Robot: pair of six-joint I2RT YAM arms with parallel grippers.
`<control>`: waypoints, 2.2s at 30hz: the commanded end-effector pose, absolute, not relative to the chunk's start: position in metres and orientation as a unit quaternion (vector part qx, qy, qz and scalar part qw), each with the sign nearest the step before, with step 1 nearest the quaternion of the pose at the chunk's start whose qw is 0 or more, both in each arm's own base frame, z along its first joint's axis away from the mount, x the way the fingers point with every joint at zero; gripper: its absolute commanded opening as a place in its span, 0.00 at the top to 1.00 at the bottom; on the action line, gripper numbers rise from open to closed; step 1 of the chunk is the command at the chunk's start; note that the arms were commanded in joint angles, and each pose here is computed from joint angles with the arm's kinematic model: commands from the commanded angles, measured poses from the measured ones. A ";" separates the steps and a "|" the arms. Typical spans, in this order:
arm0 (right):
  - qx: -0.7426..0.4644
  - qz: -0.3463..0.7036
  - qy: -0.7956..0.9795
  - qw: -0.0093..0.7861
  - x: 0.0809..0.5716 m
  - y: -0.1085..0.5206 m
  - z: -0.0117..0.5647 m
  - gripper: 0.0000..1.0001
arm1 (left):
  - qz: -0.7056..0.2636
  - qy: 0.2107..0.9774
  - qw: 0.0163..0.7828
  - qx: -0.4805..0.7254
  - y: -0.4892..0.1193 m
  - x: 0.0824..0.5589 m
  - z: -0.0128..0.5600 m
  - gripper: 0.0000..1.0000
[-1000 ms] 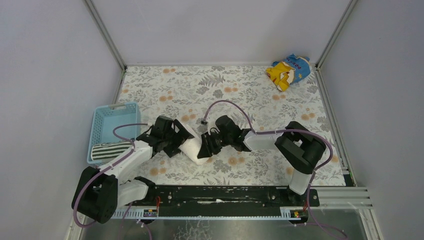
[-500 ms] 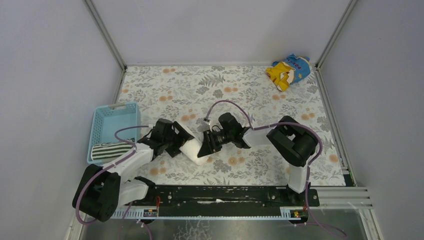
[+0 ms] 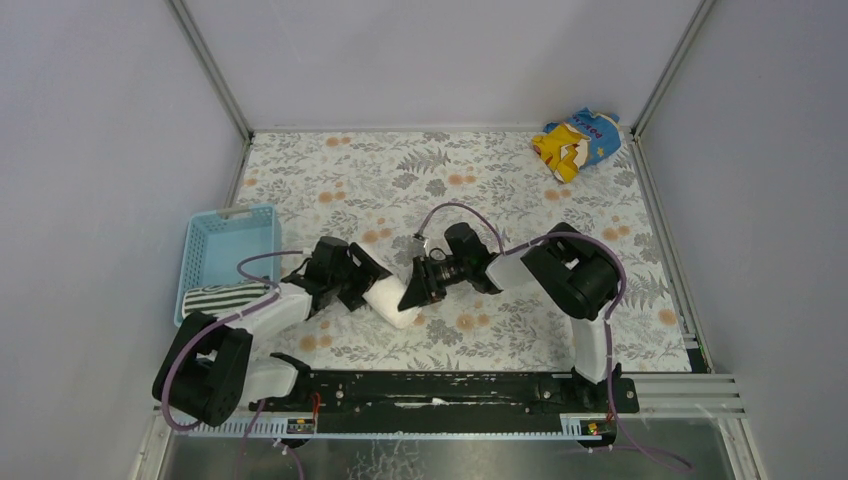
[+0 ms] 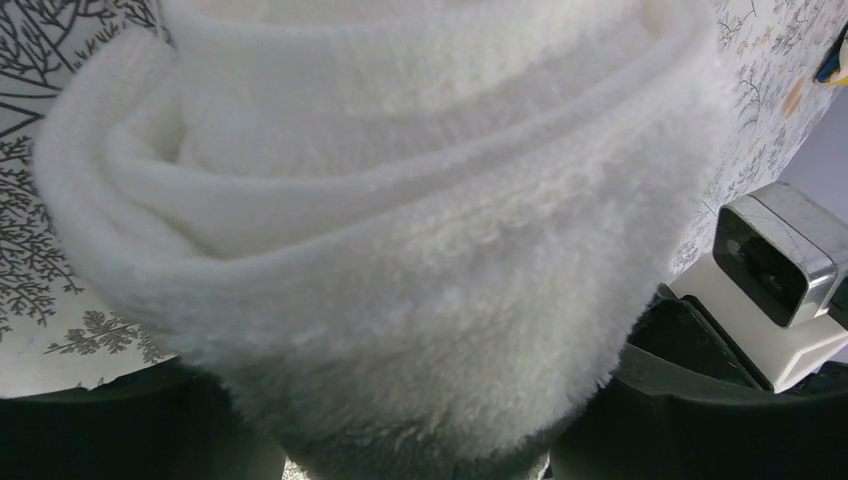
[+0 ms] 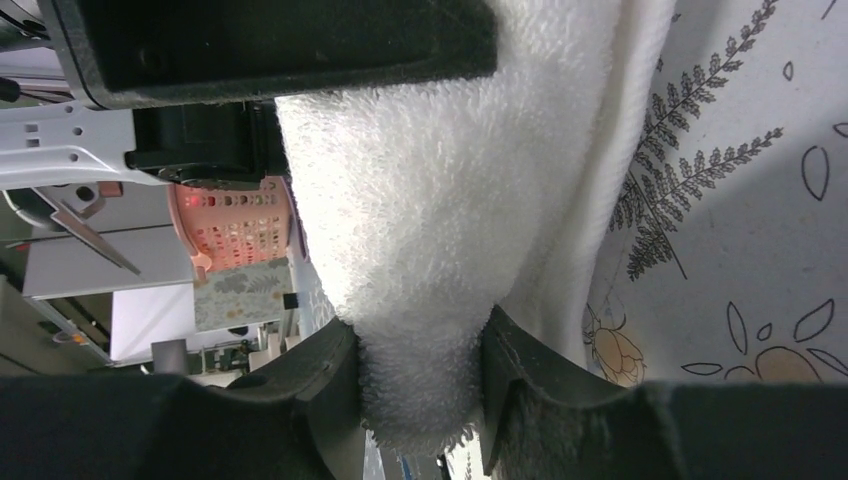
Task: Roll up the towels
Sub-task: Pick up the towel at the center of the board, then place the towel in the bin.
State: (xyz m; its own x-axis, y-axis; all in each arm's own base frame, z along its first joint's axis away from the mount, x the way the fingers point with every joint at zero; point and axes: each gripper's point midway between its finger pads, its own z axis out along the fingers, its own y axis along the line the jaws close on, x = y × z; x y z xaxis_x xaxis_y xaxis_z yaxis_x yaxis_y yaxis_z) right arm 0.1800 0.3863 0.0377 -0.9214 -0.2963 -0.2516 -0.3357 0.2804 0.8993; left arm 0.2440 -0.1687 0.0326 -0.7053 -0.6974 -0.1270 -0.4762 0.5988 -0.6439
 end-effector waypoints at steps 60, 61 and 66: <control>-0.264 0.219 0.880 0.328 0.231 0.253 0.120 0.01 | -0.113 0.674 0.427 -0.592 0.206 0.373 0.185 0.80; -0.265 0.220 0.880 0.327 0.230 0.254 0.119 0.01 | -0.114 0.678 0.415 -0.596 0.204 0.372 0.177 0.80; -0.267 0.229 0.878 0.323 0.229 0.257 0.117 0.01 | -0.111 0.701 0.357 -0.608 0.194 0.359 0.132 0.80</control>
State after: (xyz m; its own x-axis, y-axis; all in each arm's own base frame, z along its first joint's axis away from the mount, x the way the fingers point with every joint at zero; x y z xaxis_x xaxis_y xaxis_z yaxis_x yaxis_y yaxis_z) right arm 0.2272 0.2472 0.1113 -0.6777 -0.3257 -0.6593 -0.5841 0.7831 0.2135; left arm 0.3599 0.1909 0.1519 0.0207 -0.9319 -0.3621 -0.7640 0.2189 -0.6070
